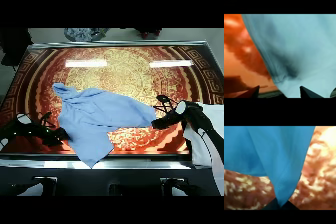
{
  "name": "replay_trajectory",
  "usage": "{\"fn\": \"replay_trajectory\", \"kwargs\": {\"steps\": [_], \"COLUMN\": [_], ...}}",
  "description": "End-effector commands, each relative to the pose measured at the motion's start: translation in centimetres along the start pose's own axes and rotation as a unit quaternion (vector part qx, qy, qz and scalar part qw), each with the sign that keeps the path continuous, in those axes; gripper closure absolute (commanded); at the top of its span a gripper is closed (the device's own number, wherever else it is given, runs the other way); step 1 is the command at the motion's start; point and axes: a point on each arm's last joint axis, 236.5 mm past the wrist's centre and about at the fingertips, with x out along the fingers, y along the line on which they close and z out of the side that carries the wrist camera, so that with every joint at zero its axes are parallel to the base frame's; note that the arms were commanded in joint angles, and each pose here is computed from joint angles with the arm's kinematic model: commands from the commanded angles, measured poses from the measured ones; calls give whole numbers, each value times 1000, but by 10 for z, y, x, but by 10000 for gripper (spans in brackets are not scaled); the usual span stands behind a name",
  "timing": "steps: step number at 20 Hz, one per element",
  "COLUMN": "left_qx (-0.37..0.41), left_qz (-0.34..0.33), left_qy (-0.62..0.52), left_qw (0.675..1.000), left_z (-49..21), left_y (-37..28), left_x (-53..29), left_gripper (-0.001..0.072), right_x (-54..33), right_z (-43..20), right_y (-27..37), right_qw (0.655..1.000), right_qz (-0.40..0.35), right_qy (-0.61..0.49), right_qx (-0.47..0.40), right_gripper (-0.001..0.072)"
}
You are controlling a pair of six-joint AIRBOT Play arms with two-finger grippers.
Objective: Fold the shirts.
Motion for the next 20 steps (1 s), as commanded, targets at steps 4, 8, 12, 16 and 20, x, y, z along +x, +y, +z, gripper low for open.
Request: {"fn": "replay_trajectory", "kwargs": {"steps": [4,8,12,16,20], "left_qx": [-27,22,117,240,258], "left_qz": [1,-7,-15,-31,-26], "left_qy": [-70,-105,-315,-606,-769], "left_qw": [997,994,942,758,584], "left_z": [18,37,96,27,-116], "left_y": [-12,-31,-97,-213,-261], "left_x": [27,-3,-182,-459,-606], "left_gripper": [152,675,675,675,676], "right_x": [-1,-21,-154,-415,-590], "right_z": [-12,-5,54,75,-3], "right_y": [5,0,-31,-21,34], "right_qw": [1000,1000,973,837,696], "right_qz": [11,-11,-149,-316,-367], "right_qy": [25,3,-161,-437,-610], "right_qx": [-3,-18,-71,-93,-88], "right_gripper": [664,665,667,666,667]}}
